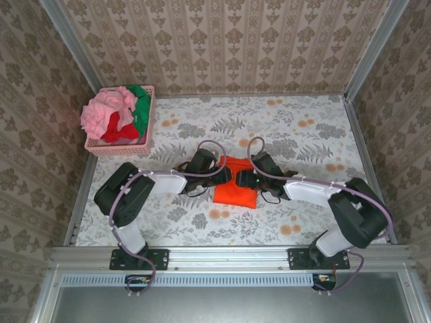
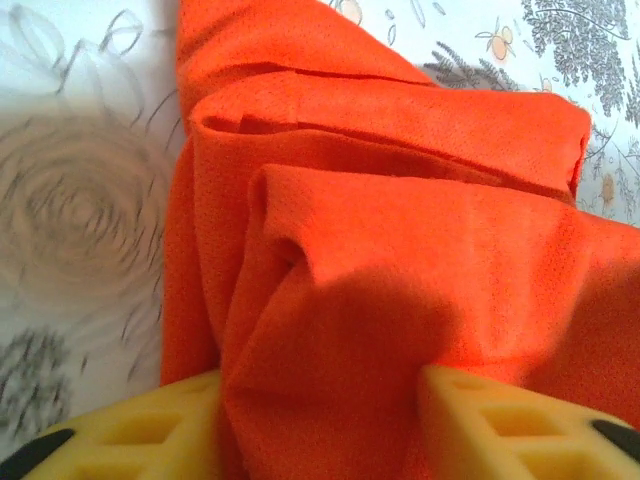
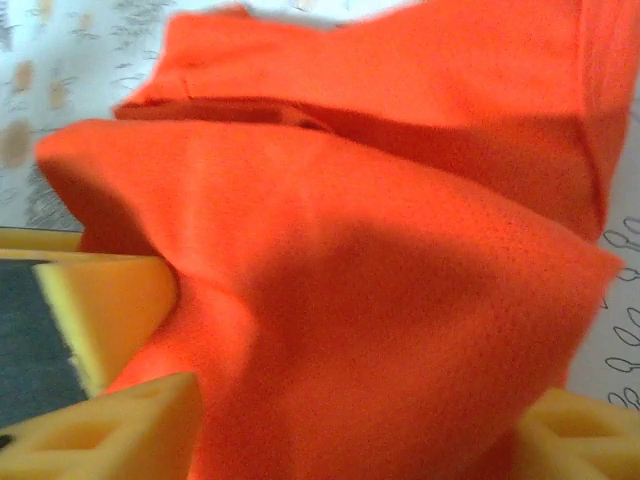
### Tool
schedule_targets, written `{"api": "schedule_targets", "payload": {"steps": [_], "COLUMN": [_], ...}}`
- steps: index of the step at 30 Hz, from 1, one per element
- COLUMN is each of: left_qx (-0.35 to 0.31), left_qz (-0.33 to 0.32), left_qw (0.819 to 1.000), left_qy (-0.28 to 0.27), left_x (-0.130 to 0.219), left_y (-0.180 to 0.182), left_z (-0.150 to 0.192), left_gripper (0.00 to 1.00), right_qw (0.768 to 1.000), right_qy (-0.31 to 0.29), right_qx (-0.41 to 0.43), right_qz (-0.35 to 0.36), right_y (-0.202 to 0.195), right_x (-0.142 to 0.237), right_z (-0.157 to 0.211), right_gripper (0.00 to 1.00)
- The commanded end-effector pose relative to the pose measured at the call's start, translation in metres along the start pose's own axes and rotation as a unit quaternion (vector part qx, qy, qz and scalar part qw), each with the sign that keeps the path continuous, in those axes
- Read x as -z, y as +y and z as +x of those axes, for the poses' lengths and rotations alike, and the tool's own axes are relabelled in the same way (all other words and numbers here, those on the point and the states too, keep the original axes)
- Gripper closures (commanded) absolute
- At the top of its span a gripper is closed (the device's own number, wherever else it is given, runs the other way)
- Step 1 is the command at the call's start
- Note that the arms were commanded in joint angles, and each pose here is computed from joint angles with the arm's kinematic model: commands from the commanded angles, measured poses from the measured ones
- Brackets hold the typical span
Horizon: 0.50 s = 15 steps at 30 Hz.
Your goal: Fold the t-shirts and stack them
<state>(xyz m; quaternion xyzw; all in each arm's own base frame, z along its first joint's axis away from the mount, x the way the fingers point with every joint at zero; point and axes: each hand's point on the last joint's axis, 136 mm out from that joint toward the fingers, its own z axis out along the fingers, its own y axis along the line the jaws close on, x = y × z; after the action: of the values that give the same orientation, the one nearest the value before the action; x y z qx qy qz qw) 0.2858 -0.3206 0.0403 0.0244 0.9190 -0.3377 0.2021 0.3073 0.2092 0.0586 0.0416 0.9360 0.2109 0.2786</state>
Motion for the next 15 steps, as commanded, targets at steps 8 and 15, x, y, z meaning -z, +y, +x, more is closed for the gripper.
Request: {"api": "schedule_targets", "payload": {"steps": [8,15], "left_qx": [-0.046,-0.039], "left_qz": [-0.069,-0.039], "left_qw": [0.995,0.998], "left_qy": [-0.047,-0.043], "left_x": [0.024,0.007], "left_y": [0.008,-0.003], "left_z": [-0.037,-0.046], "left_gripper": [0.26,0.50], "right_qw": [0.995,0.996], "right_qy": [-0.074,-0.064], "right_qx": [-0.015,-0.010], "right_qz": [0.071,0.062], "right_y": [-0.030,-0.028], "right_x": [0.016,-0.001], "right_z": [-0.044,-0.047], "right_gripper": [0.28,0.56]}}
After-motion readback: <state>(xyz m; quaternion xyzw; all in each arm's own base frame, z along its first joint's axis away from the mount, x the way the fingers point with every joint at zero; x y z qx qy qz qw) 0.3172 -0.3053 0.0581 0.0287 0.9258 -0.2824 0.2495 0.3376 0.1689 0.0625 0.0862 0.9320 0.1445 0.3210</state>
